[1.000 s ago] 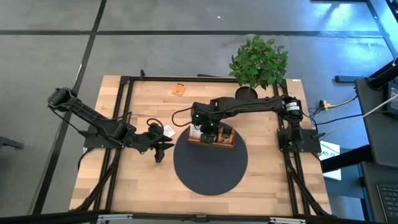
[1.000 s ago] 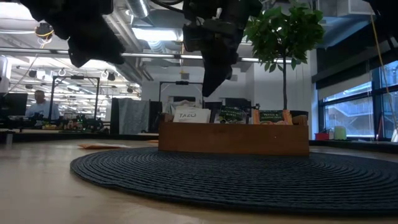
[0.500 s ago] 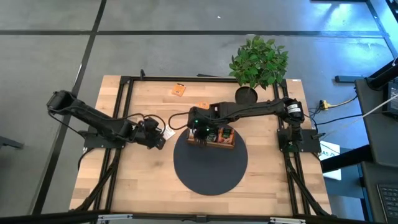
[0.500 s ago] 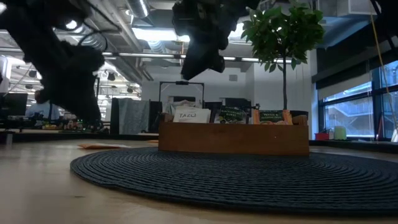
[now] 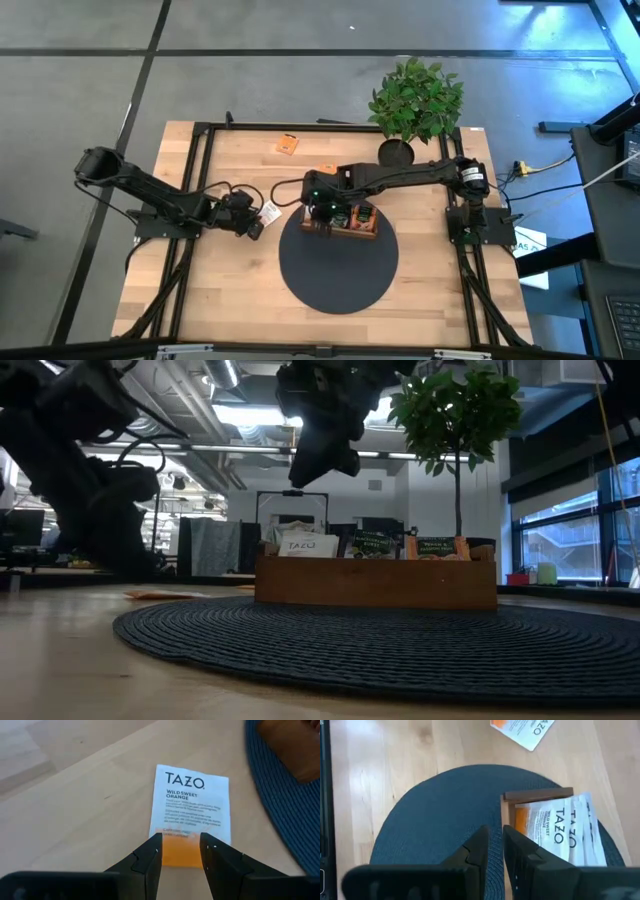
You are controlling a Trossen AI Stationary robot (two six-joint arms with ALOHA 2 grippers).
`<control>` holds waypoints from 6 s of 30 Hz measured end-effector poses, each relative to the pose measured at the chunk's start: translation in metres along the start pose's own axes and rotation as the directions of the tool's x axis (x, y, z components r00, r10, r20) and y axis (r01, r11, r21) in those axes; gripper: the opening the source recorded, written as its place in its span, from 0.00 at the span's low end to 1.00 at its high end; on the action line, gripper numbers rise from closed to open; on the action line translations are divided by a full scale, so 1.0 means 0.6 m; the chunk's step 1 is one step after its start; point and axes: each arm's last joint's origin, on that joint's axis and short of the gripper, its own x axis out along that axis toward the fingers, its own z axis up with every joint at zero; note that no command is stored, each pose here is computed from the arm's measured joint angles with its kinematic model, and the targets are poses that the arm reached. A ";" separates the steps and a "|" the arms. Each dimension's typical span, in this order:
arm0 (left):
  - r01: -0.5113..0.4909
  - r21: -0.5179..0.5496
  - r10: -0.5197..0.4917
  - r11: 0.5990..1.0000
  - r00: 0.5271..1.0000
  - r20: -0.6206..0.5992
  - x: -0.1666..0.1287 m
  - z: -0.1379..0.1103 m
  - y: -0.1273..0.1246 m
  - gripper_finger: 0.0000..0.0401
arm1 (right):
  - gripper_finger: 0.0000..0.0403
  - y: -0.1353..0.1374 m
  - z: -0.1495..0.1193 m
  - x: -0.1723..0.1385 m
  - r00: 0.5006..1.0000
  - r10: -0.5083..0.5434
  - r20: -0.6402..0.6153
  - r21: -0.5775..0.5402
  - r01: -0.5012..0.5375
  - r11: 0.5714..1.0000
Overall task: Pick & Place Tea
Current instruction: Put the white tea bag into the left section of the wooden organizer
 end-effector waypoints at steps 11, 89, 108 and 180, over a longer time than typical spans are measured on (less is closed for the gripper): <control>0.022 0.138 -0.022 0.990 1.000 -0.006 0.028 -0.009 -0.015 0.32 | 0.15 0.002 0.008 0.000 0.999 0.014 0.050 -0.014 -0.013 1.000; 0.573 0.438 -0.532 0.693 0.816 -0.226 -0.047 -0.231 -0.209 0.30 | 0.45 0.247 -0.111 0.258 0.956 0.259 0.140 0.630 -0.287 0.722; 0.560 0.423 -0.532 0.713 0.824 -0.194 -0.039 -0.219 -0.213 0.29 | 0.45 0.231 -0.116 0.285 0.959 0.260 0.114 0.653 -0.270 0.708; 0.412 0.496 -0.537 0.764 0.832 0.137 -0.154 -0.087 -0.185 0.30 | 0.00 0.124 0.026 -0.019 0.954 -0.123 -0.272 -0.027 0.120 0.992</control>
